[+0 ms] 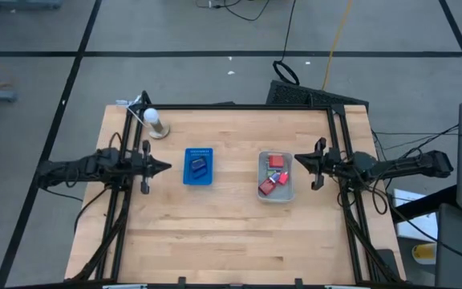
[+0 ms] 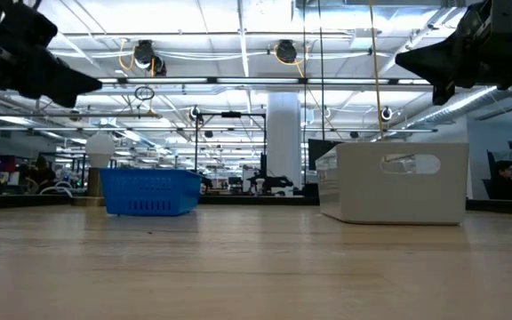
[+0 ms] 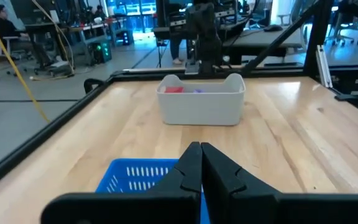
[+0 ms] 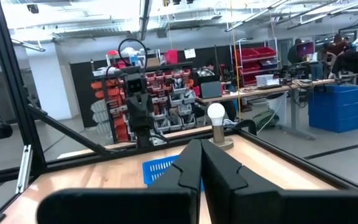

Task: Pick & Place Office items
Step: Return to home position

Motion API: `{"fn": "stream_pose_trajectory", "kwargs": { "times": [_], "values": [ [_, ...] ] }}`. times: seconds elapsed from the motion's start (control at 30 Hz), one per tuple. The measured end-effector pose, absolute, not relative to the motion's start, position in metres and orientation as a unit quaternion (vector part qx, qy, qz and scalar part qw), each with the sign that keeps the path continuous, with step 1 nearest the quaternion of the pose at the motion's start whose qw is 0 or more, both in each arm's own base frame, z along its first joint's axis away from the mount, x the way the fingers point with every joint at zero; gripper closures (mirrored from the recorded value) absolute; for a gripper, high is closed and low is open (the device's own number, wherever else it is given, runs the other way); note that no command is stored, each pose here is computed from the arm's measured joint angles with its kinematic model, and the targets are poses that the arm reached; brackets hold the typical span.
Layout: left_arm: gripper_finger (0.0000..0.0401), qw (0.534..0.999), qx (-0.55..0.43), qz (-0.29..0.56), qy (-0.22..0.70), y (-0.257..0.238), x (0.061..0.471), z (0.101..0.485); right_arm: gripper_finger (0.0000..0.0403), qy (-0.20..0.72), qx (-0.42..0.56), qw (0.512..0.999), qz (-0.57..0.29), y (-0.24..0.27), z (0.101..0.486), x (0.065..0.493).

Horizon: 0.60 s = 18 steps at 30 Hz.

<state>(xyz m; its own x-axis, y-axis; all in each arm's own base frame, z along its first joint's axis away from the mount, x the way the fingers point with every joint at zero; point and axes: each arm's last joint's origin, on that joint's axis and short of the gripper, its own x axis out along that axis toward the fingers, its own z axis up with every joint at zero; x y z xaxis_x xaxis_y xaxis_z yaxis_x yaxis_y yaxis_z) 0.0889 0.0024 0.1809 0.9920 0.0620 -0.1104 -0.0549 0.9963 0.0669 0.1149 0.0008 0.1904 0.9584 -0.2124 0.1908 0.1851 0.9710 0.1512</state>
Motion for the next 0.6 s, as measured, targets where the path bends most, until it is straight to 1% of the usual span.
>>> {"fn": "stream_pose_trajectory", "kwargs": {
  "times": [0.07,0.2,0.6],
  "values": [
    [0.0401,0.998,0.032,0.023,0.052,0.0021,0.0922,0.1725,0.0402,-0.104,0.070,0.987,-0.100,0.0008,0.1904,0.1149],
    [0.0401,0.999,0.038,-0.004,0.019,0.0005,0.0942,0.1739,0.0402,-0.104,0.076,0.987,-0.099,0.0008,0.1904,0.1149],
    [0.0401,0.999,0.035,-0.006,0.024,0.0004,0.0943,0.1725,0.0402,-0.092,0.075,0.988,-0.101,0.0008,0.1880,0.1154]
  ]
}}
